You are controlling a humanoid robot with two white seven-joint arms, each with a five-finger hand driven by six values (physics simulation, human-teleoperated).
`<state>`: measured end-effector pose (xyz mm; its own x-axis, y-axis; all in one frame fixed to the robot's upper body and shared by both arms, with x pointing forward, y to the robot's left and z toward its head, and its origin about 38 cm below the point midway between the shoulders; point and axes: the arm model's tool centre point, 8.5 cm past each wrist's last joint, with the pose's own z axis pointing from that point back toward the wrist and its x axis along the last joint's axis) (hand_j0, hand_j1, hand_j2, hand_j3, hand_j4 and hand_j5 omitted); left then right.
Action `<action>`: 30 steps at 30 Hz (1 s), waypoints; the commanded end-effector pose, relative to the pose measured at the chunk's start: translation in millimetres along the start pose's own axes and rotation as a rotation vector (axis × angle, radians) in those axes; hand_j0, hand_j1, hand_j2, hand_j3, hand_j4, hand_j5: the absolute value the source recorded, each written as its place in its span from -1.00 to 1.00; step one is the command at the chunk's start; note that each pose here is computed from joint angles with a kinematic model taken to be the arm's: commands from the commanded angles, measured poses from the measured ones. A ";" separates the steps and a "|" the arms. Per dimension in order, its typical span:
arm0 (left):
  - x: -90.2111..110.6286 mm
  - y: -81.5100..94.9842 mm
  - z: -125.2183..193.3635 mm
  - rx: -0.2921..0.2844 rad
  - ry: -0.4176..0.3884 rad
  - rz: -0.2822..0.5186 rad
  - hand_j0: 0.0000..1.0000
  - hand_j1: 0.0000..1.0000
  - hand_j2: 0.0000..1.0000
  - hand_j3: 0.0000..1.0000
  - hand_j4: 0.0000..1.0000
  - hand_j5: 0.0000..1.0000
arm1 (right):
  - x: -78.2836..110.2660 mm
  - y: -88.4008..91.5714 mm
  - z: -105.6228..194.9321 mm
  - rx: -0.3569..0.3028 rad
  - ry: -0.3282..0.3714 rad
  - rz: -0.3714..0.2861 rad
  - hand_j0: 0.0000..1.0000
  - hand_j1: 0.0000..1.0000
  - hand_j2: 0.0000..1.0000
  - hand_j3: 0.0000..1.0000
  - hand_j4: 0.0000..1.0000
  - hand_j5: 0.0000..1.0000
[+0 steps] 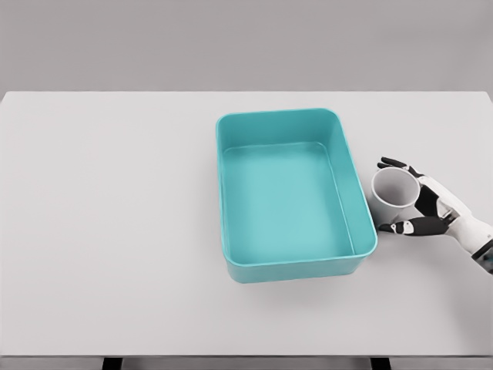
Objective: Put the paper cup into the basket with your right arm
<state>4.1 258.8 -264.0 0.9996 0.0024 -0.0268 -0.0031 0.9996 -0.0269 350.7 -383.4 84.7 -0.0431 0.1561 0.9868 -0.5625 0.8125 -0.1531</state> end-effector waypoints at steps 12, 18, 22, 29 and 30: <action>0.0 -0.1 0.0 -0.001 0.000 -0.001 1.00 1.00 1.00 1.00 1.00 1.00 | -0.2 -4.7 3.0 -0.016 0.006 -0.003 0.25 0.25 0.25 0.25 0.25 0.25; 0.0 -0.1 0.0 -0.001 0.000 -0.001 1.00 1.00 1.00 1.00 1.00 1.00 | 1.8 -6.4 4.1 -0.017 0.005 0.004 0.11 0.11 0.11 0.11 0.11 0.11; 0.0 -0.1 0.0 -0.001 0.000 -0.001 1.00 1.00 1.00 1.00 1.00 1.00 | 13.5 -20.7 12.1 -0.053 -0.014 0.030 0.03 0.03 0.03 0.03 0.03 0.03; 0.0 0.1 0.0 0.001 0.000 -0.001 1.00 1.00 1.00 1.00 1.00 1.00 | 17.2 -22.4 11.3 -0.054 -0.026 0.040 -0.03 -0.03 -0.03 -0.03 -0.03 -0.03; 0.0 0.1 0.0 0.001 0.000 -0.001 1.00 1.00 1.00 1.00 1.00 1.00 | 20.3 -25.9 12.8 -0.065 -0.034 0.045 -0.04 -0.04 -0.04 -0.04 -0.04 -0.04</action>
<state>4.1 258.8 -264.0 0.9996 0.0018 -0.0265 -0.0026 0.9996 -0.0266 353.4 -405.7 106.1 -0.0875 0.1806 0.9797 -0.5130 0.8348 -0.1997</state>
